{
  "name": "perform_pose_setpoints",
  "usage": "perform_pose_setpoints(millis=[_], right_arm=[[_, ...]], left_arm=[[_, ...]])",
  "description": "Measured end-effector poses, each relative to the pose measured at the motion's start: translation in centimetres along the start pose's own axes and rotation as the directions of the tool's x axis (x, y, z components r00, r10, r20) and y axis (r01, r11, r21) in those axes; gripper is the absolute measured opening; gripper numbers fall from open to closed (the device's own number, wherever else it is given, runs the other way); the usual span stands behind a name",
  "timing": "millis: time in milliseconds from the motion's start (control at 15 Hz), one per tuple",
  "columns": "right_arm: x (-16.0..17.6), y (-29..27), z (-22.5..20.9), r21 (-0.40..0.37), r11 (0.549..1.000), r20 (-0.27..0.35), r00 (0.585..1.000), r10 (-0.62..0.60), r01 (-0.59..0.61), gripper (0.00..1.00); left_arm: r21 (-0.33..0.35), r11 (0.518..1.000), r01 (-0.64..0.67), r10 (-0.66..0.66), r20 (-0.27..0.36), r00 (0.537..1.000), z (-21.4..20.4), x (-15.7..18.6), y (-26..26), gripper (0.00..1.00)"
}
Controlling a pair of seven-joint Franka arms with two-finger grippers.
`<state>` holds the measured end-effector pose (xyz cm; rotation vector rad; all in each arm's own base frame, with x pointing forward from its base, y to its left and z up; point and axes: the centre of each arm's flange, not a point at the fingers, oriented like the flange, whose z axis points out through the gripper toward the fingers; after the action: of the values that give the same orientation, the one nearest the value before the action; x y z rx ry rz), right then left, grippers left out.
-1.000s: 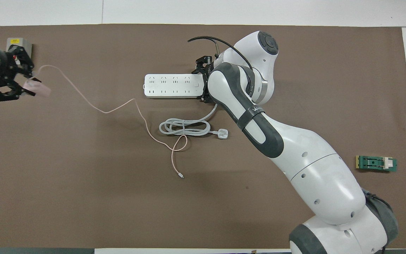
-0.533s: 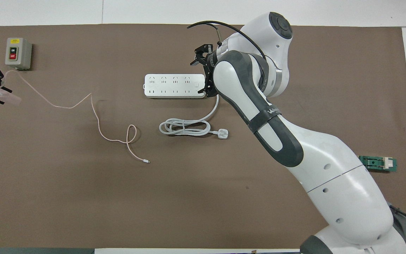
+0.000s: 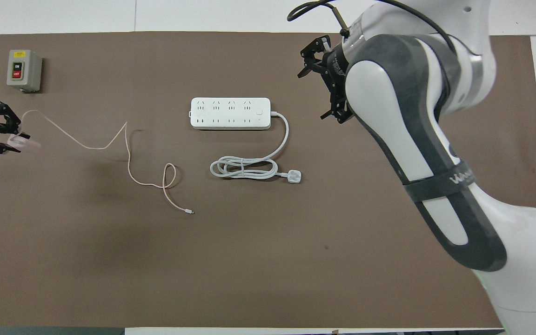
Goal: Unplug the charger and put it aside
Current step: 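Set the charger down beside the strip while the right gripper withdraws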
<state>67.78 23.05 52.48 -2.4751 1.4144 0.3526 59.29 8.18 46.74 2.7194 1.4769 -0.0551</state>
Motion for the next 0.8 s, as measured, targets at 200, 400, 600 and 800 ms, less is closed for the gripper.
perform_pose_setpoints(millis=[200,400,600,800], right_arm=[[2.0,2.7,-4.7,-0.033,0.988,-0.035,0.988,-0.15,0.148,1.0],[4.4,5.1,-7.8,-0.086,0.938,-0.068,0.938,-0.341,0.335,1.0],[5.6,6.5,-9.8,-0.18,0.823,-0.105,0.821,-0.561,0.539,1.0],[6.0,7.6,-11.8,-0.285,0.64,-0.105,0.64,-0.761,0.714,1.0]], left_arm=[[-0.001,1.0,-0.012,0.012,0.002,1.0,-0.4,-0.8,-0.1,0.7],[0.0,0.999,-0.043,0.043,0.005,0.999,-2.7,-1.9,0.5,1.0],[0.0,0.984,-0.18,0.18,0.005,0.984,-6.1,-2.3,0.6,1.0],[0.013,0.945,-0.328,0.328,0.017,0.945,-8.3,-3.4,0.4,1.0]])
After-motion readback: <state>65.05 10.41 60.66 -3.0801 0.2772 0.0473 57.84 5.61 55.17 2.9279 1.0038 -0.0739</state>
